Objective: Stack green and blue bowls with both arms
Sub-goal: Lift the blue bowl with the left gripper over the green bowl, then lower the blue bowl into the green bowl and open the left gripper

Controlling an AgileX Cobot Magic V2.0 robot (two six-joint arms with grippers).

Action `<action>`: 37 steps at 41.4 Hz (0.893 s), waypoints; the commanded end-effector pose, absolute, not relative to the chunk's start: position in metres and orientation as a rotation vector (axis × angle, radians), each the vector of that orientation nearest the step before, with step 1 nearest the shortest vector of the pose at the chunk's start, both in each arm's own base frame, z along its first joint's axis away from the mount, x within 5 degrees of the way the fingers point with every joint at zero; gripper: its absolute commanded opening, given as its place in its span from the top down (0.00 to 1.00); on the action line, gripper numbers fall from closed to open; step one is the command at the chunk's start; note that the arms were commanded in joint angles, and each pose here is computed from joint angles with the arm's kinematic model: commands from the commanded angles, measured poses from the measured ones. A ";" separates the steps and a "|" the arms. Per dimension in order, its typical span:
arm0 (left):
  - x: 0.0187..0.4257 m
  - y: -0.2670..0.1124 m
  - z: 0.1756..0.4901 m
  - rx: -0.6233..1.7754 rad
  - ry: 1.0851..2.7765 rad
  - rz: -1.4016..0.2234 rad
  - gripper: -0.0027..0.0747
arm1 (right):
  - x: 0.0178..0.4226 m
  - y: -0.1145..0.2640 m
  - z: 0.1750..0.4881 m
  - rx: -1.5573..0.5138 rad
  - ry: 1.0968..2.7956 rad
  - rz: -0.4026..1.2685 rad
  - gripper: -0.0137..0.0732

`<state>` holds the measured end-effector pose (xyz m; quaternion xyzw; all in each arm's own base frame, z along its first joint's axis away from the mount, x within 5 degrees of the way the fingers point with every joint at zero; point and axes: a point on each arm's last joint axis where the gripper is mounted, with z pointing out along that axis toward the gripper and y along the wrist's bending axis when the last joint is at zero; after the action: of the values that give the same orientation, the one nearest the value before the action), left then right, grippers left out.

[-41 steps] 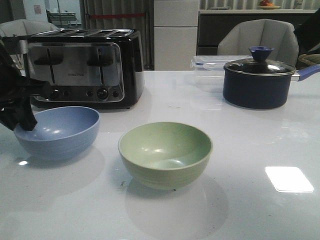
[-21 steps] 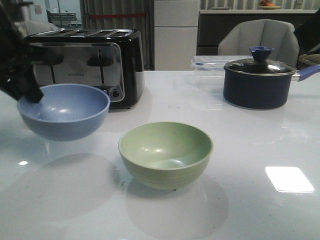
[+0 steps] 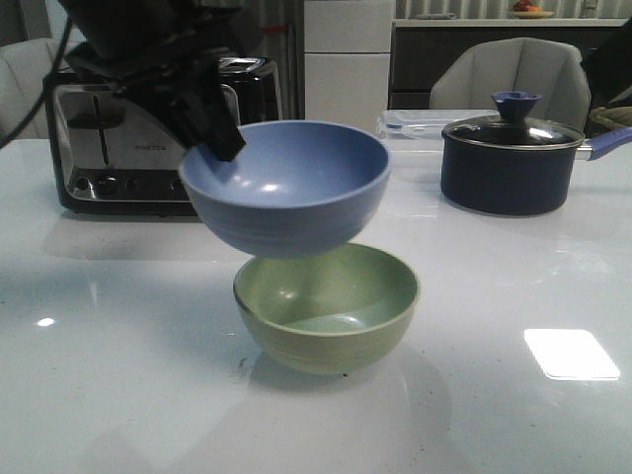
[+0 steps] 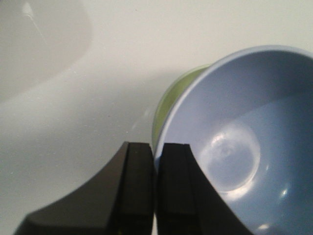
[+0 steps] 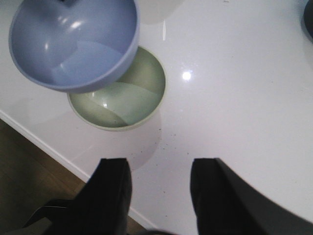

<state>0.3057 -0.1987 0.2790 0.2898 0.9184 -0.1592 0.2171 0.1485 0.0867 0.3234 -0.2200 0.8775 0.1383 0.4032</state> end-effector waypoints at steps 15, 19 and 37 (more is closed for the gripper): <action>0.324 -0.230 0.248 0.742 2.533 -0.534 0.80 | 0.151 0.087 0.337 -0.547 2.128 0.351 0.37; 0.325 -0.231 0.245 0.741 2.540 -0.534 0.63 | 0.151 0.087 0.337 -0.547 2.128 0.351 0.37; 0.296 -0.205 0.311 0.810 2.370 -0.439 0.45 | 0.151 0.087 0.337 -0.547 2.129 0.351 0.37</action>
<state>0.3127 -0.2132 0.2614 0.3019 0.9143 -0.1513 0.2237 0.1483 0.0866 0.3231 -0.2203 0.8782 0.1380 0.4014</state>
